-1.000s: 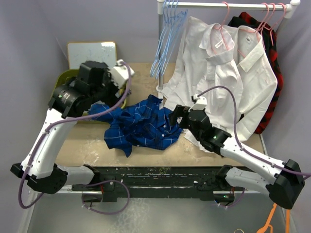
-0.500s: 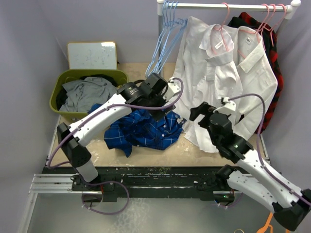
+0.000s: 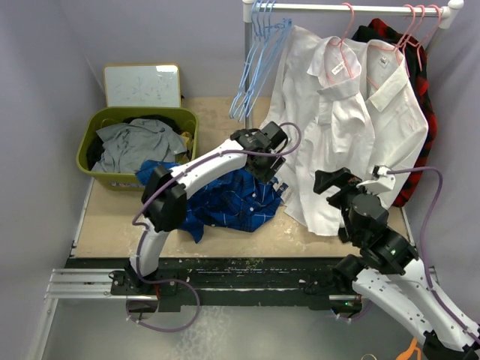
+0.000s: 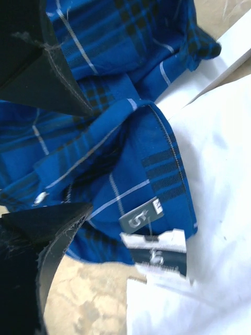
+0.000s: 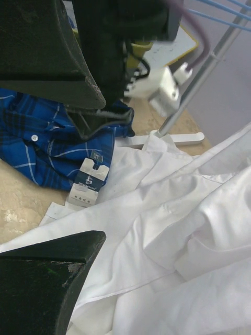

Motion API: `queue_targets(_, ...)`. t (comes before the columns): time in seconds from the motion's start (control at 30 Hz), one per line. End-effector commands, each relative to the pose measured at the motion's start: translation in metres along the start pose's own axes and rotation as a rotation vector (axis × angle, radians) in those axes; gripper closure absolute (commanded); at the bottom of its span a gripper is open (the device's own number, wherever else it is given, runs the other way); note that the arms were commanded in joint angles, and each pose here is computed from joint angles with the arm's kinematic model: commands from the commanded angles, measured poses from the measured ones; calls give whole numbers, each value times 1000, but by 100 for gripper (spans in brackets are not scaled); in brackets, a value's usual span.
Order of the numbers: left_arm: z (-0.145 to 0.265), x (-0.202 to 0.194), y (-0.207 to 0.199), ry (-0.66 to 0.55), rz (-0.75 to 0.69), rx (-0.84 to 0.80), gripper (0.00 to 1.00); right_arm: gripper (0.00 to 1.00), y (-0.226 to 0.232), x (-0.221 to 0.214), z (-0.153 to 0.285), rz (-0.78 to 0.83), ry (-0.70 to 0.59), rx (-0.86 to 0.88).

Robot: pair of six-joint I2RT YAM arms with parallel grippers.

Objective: Place the shirt on the hanger

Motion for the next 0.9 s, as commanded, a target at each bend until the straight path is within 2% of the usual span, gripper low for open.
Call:
queue_targets(0.0, -6, 14, 4, -49, 43, 73, 32, 0, -8, 7, 6, -21, -41, -14)
queue_targets(0.17, -28, 5, 12, -15, 33, 125, 35, 0, -8, 6, 7, -3, -45, 0)
queue_targets(0.27, -37, 0, 17, 8, 31, 142, 43, 0, -7, 4, 4, 7, -35, -5)
queue_targets(0.37, -39, -2, 23, 15, 29, 139, 63, 0, -5, 3, 2, 8, -33, -1)
queue_targets(0.47, -29, 2, 28, 13, 22, 108, 100, 0, -3, 0, 0, 14, -29, 6)
queue_targets(0.63, 21, 17, 34, -37, 10, -73, 100, 0, 12, -13, -10, 61, -3, 83)
queue_targets(0.73, 56, 15, 42, -83, -37, -183, 100, 0, 26, -26, -19, 74, 7, 158)
queue_targets(0.87, 87, 4, 56, -136, -96, -240, 100, 0, 44, -48, -29, 102, -2, 280)
Point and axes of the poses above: each gripper's point midway between its finger pads, its own z axis back along the fingers, its own y axis along the line the jaws close on, x = y × z, the point moved 4 cm from there along z, back along the fingers, and after that the axes turned 15 degrees about z, right-handed, at the moved point
